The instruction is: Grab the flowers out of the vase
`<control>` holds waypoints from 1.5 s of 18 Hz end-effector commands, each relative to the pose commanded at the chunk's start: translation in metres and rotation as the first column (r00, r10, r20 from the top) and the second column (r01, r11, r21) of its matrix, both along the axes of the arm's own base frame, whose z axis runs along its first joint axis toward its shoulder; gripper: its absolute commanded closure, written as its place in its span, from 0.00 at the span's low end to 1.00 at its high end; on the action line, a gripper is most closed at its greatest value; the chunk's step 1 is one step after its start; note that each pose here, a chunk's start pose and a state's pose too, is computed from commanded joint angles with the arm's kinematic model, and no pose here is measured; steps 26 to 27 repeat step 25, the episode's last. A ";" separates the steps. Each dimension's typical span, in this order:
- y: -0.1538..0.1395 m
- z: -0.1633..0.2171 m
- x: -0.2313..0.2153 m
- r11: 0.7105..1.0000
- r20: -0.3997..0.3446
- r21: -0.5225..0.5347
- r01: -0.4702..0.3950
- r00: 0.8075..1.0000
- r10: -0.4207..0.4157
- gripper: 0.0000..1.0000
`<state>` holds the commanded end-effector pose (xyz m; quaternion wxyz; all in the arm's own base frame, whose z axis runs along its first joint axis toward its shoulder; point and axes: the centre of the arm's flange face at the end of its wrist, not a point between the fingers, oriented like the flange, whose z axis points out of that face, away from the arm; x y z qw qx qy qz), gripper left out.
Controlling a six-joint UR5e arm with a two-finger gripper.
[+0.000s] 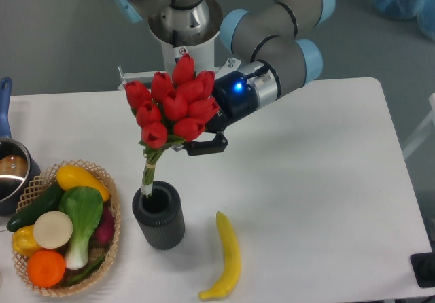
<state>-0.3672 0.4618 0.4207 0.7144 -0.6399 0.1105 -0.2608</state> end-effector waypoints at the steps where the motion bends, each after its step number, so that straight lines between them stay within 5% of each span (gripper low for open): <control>1: -0.002 0.001 -0.002 1.000 0.007 0.010 -0.003 1.000 0.003 0.60; 27: -0.026 0.009 -0.024 0.998 -0.024 -0.015 -0.066 0.998 0.066 0.60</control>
